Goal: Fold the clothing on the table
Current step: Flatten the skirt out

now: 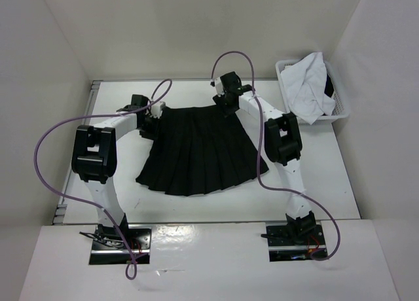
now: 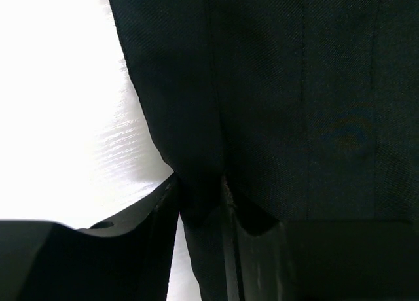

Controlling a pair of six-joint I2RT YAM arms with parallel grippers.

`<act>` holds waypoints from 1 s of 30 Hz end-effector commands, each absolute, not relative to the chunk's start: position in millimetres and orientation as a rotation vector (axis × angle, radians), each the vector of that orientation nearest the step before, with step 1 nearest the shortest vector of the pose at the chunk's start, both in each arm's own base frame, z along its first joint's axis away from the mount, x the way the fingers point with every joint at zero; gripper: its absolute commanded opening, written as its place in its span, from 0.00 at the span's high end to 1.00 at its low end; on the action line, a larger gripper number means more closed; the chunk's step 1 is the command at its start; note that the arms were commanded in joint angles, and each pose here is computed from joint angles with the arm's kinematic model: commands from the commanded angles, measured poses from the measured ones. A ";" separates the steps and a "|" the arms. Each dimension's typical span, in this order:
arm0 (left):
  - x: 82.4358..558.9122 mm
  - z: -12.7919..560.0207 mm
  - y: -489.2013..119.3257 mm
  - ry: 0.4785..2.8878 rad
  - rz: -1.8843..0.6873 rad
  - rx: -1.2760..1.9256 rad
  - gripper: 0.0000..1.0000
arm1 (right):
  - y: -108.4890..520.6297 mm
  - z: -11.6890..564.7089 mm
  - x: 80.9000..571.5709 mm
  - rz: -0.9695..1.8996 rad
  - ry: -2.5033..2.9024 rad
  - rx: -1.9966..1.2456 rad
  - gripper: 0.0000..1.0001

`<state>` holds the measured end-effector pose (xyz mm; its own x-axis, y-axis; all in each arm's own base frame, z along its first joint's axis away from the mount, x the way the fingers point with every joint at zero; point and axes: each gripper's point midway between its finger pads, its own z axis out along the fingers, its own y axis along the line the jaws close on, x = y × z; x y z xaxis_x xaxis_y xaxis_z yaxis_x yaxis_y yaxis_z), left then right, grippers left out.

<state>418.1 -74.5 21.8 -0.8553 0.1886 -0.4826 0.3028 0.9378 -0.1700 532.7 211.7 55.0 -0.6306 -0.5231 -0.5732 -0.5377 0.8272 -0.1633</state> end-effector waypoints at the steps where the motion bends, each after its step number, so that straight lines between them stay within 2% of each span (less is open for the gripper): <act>1: 417.6 12.0 -81.9 2.636 -0.381 0.354 0.63 | 213.0 55.7 551.2 0.009 2.347 -0.744 0.50; 2: 415.5 11.4 -81.8 2.645 -0.382 0.353 0.66 | 212.6 55.7 551.4 0.005 2.343 -0.755 0.52; 5: 412.3 8.7 -81.5 2.655 -0.384 0.353 0.67 | 212.0 51.9 554.0 -0.007 2.350 -0.753 0.65; 10: 407.3 10.1 -81.1 2.656 -0.384 0.353 0.74 | 209.6 40.8 553.5 -0.025 2.365 -0.767 0.73; 14: 405.2 11.6 -80.9 2.655 -0.384 0.353 0.78 | 201.5 41.1 556.3 -0.051 2.370 -0.749 0.88; 15: 405.2 11.6 -80.9 2.655 -0.384 0.353 0.78 | 199.6 41.4 557.0 -0.067 2.367 -0.756 0.95; 17: 401.5 8.5 -80.5 2.665 -0.385 0.352 0.81 | 190.3 47.2 560.7 -0.097 2.364 -0.731 1.00; 30: 397.7 5.4 -80.2 2.676 -0.387 0.351 0.84 | 145.4 79.7 565.4 -0.186 2.331 -0.669 1.00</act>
<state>419.4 -78.8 20.0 -0.8465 0.1849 -0.4993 0.3136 0.9310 -0.1867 553.5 155.2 27.7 -0.6839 -0.5151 -0.5166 -0.4583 0.8543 -0.2451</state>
